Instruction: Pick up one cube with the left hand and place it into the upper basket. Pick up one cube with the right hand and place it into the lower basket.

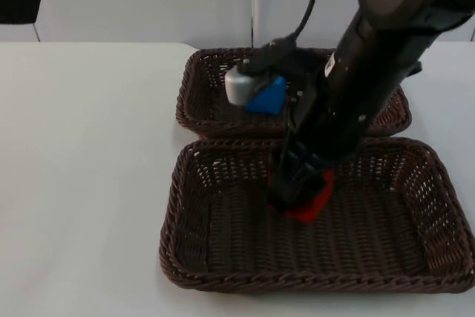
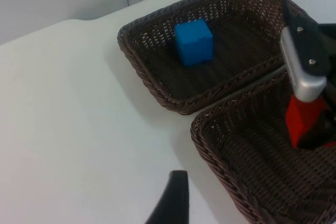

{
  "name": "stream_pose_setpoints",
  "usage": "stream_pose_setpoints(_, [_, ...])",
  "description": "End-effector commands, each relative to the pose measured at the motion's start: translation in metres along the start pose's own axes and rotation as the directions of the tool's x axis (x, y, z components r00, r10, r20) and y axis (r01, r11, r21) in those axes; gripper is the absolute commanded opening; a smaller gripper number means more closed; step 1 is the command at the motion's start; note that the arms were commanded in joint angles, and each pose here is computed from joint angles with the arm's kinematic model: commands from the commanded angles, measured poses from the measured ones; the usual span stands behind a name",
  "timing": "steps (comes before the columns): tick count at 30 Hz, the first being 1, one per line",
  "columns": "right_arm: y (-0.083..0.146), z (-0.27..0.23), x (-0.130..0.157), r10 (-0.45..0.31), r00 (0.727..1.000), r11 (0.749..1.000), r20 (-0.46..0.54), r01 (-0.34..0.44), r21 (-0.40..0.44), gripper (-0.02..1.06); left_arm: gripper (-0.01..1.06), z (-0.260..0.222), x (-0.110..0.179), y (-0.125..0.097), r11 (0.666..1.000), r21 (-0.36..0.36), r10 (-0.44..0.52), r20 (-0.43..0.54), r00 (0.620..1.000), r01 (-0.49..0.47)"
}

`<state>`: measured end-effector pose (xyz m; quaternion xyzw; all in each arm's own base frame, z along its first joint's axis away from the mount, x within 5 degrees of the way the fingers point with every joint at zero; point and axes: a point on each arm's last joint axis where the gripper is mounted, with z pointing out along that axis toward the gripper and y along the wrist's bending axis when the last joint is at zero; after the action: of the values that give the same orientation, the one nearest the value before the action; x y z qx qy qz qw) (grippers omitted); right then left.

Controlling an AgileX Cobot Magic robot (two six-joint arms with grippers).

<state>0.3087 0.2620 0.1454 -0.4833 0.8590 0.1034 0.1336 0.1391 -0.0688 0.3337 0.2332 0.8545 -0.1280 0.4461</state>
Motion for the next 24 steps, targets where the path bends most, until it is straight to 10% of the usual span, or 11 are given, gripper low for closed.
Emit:
stream_pose_setpoints(1, [0.001, 0.005, 0.000, -0.008, 1.000, 1.000, 0.002, 0.008, 0.001, 0.00, 0.80, 0.000, 0.001, 0.000, 1.000, 0.000, 0.001, 0.002, 1.000, -0.001])
stream_pose_setpoints(15, [-0.001, 0.026, 0.006, -0.036, 0.999, 0.999, -0.038, 0.036, -0.012, 0.02, 0.80, 0.000, 0.001, 0.000, 1.000, 0.001, 0.001, 0.000, 1.000, -0.001])
stream_pose_setpoints(24, [-0.001, 0.026, 0.006, -0.047, 0.998, 0.999, -0.035, 0.046, -0.010, 0.44, 0.80, 0.000, 0.001, 0.000, 1.000, 0.001, 0.001, 0.000, 1.000, -0.001])
